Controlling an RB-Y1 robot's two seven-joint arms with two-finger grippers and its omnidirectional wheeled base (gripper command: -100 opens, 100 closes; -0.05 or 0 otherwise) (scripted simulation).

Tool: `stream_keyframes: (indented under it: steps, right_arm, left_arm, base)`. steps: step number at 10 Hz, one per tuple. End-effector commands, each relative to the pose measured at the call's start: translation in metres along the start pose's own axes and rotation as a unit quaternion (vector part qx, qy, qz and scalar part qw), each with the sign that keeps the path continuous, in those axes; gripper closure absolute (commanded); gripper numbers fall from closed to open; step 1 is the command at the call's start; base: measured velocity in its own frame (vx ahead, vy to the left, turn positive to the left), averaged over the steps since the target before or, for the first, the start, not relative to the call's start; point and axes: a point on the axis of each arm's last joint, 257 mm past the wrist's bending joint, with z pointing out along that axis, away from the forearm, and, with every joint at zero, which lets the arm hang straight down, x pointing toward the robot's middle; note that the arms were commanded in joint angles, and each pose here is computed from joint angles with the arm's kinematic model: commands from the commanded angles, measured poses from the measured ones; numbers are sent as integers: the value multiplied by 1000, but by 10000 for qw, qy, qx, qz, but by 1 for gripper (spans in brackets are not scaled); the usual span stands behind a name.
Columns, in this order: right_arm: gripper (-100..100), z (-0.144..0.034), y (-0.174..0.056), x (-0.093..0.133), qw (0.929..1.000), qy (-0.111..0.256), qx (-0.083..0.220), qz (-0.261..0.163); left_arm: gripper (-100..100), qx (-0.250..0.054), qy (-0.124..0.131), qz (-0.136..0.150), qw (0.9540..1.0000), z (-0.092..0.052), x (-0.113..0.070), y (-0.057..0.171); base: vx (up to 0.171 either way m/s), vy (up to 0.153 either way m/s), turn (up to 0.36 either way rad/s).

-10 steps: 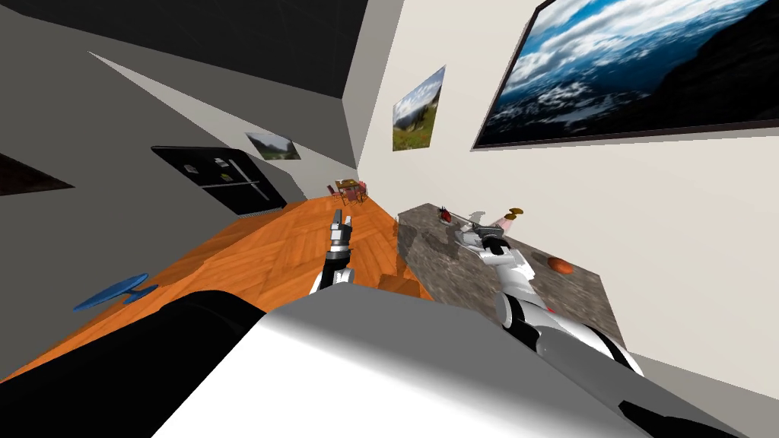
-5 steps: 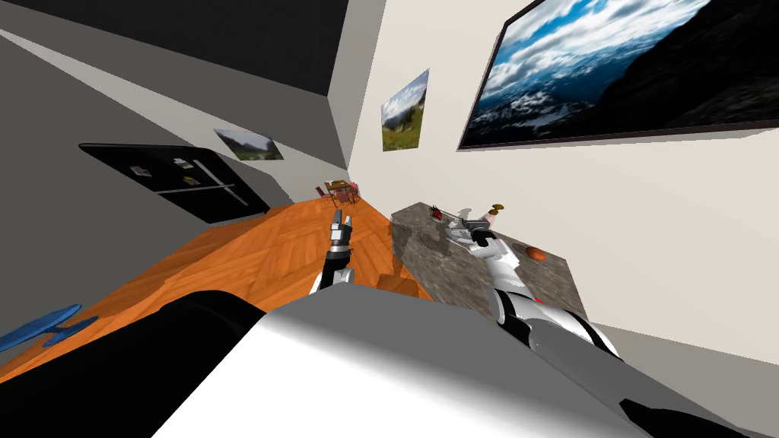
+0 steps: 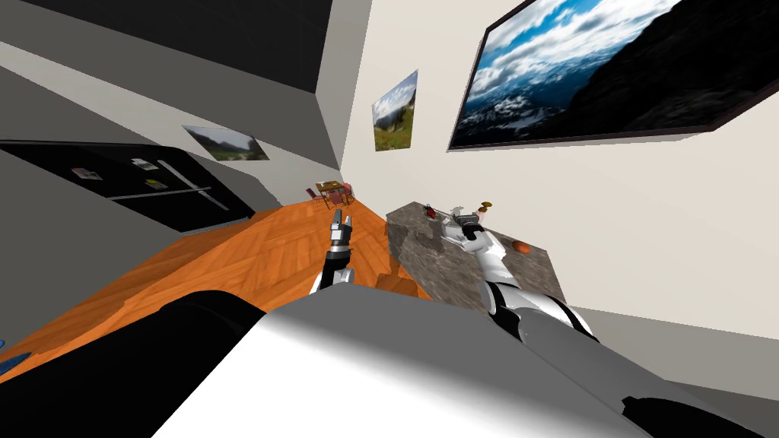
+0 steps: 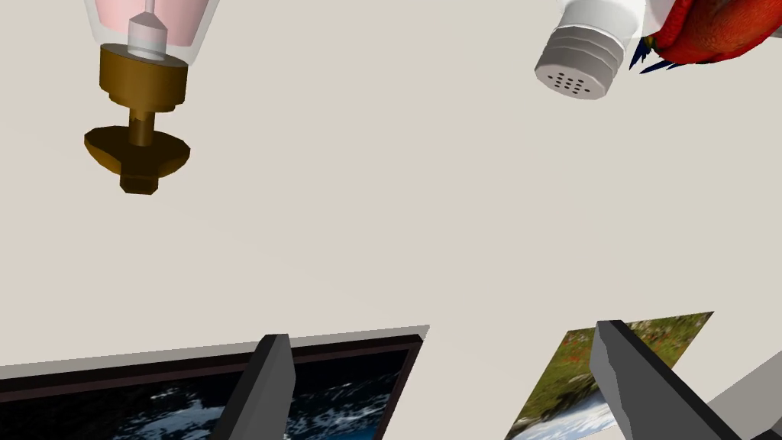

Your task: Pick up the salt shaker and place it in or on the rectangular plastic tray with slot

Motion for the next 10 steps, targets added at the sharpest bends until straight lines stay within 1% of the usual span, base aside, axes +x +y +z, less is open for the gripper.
stream_keyframes:
  steps: [1,2,3,5,6,10]
  right_arm:
    - [-100,5,22,-20,9999,-93,-108,-93]
    - [-100,5,25,-21,9999,-94,-135,-37]
    - [-100,9,47,-41,9995,-199,-246,-53]
    - [-100,9,45,-37,9995,-188,-233,-76]
    - [0,9,46,-38,9995,-189,-233,-68]
    - [0,9,46,-38,9995,-189,-233,-68]
  left_arm:
    - [0,0,0,0,10000,0,0,0]
    - [0,-1,0,1,10000,0,0,0]
    - [0,0,0,0,10000,0,0,0]
    - [0,0,0,0,10000,0,0,0]
    - [0,0,0,0,10000,0,0,0]
    - [0,0,0,0,10000,0,0,0]
  base:
    - [13,-8,-223]
    - [13,-4,-126]
    - [18,-11,-211]
    - [12,-2,-58]
    - [0,0,0]
    - [0,0,0]
